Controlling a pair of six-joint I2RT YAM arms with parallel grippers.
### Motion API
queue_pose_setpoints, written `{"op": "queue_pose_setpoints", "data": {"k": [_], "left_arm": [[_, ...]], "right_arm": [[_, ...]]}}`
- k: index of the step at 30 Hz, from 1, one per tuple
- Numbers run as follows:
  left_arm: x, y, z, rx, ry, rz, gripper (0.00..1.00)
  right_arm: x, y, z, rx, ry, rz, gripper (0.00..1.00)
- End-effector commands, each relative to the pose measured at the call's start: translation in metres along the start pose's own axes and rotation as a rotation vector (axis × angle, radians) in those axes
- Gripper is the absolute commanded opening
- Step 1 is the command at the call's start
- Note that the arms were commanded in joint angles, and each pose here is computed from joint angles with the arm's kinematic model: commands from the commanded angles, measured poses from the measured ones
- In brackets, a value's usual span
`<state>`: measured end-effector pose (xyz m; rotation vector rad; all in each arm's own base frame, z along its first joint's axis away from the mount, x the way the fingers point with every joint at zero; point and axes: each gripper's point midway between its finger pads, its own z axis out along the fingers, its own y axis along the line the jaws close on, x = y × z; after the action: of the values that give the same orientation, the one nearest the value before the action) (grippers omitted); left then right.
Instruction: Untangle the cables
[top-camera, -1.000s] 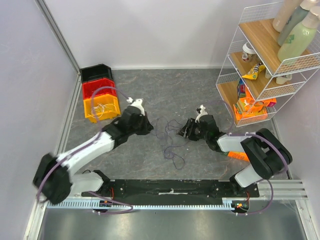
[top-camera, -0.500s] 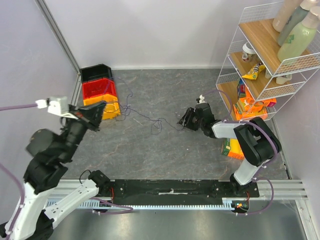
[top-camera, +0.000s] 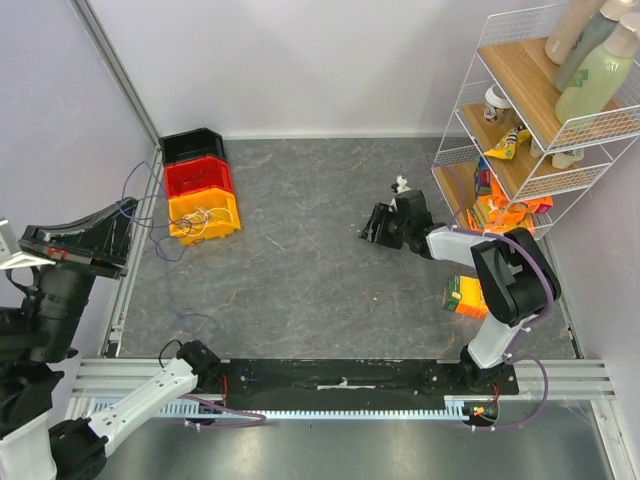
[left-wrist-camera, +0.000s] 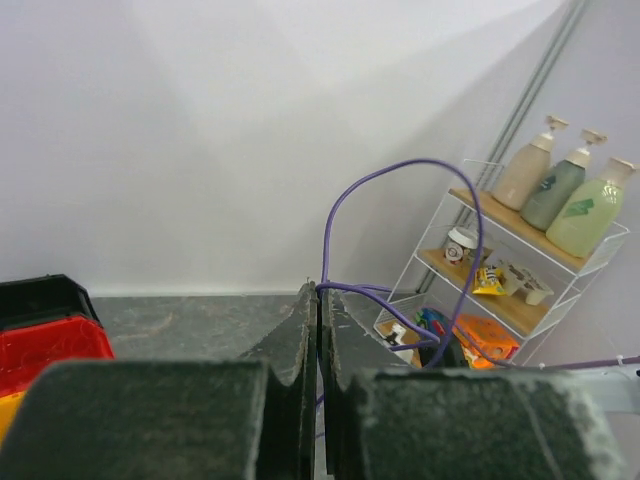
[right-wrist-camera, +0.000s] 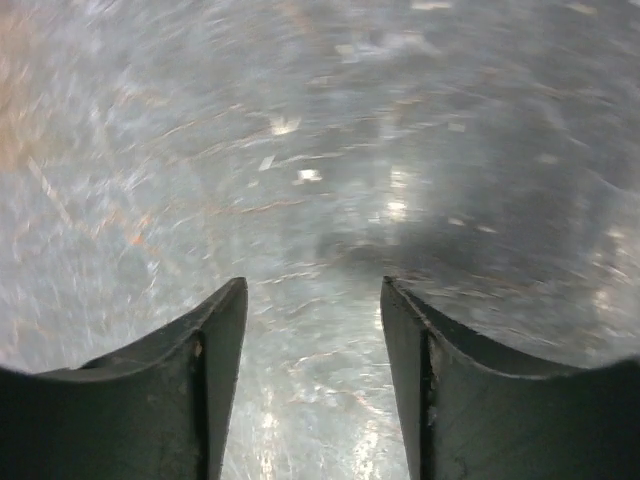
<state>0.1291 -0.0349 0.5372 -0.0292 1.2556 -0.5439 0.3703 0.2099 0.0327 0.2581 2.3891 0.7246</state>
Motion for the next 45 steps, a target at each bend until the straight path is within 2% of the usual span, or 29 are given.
{"op": "queue_pose_setpoints", "data": {"k": [1, 4, 6, 10, 13, 18, 21, 23, 27, 31, 32, 38, 41, 43, 45], "left_arm": [[0.055, -0.016, 0.023, 0.049, 0.196, 0.008, 0.02], [0.071, -0.017, 0.031, 0.043, 0.222, -0.015, 0.02], [0.070, -0.017, 0.033, 0.043, 0.204, -0.019, 0.02], [0.059, -0.023, 0.039, 0.055, 0.169, -0.029, 0.02], [0.054, -0.026, 0.044, 0.062, 0.162, -0.030, 0.02], [0.057, -0.039, 0.053, 0.099, 0.174, -0.084, 0.02], [0.062, -0.048, 0.058, 0.130, 0.197, -0.108, 0.02], [0.065, -0.051, 0.062, 0.133, 0.208, -0.114, 0.02], [0.068, -0.053, 0.064, 0.137, 0.219, -0.133, 0.02], [0.076, -0.057, 0.065, 0.149, 0.244, -0.148, 0.02], [0.078, -0.058, 0.066, 0.150, 0.252, -0.153, 0.02], [0.089, -0.061, 0.067, 0.157, 0.286, -0.174, 0.02], [0.090, -0.061, 0.067, 0.159, 0.290, -0.176, 0.02], [0.092, -0.061, 0.066, 0.161, 0.297, -0.170, 0.02], [0.096, -0.061, 0.067, 0.164, 0.305, -0.169, 0.02]], "right_arm": [[0.003, 0.071, -0.026, -0.231, 0.056, -0.476, 0.71], [0.029, 0.131, -0.054, -0.439, 0.092, -0.679, 0.78], [0.057, 0.173, -0.078, -0.645, 0.092, -0.728, 0.81], [0.098, 0.240, -0.106, -0.907, 0.029, -0.738, 0.87], [0.116, 0.277, -0.119, -1.031, -0.024, -0.707, 0.89], [0.110, 0.312, -0.147, -1.136, -0.209, -0.672, 0.95], [0.127, 0.332, -0.165, -1.227, -0.210, -0.693, 0.96], [0.132, 0.341, -0.167, -1.222, -0.223, -0.695, 0.96], [0.101, 0.331, -0.137, -0.937, -0.330, -0.625, 0.91], [0.064, 0.314, -0.113, -0.642, -0.371, -0.529, 0.91], [0.062, 0.316, -0.113, -0.633, -0.369, -0.526, 0.91], [0.062, 0.332, -0.112, -0.674, -0.368, -0.510, 0.86], [0.072, 0.347, -0.127, -0.817, -0.363, -0.508, 0.81], [0.091, 0.363, -0.146, -0.991, -0.327, -0.527, 0.77], [0.109, 0.370, -0.151, -1.051, -0.285, -0.554, 0.76]]}}
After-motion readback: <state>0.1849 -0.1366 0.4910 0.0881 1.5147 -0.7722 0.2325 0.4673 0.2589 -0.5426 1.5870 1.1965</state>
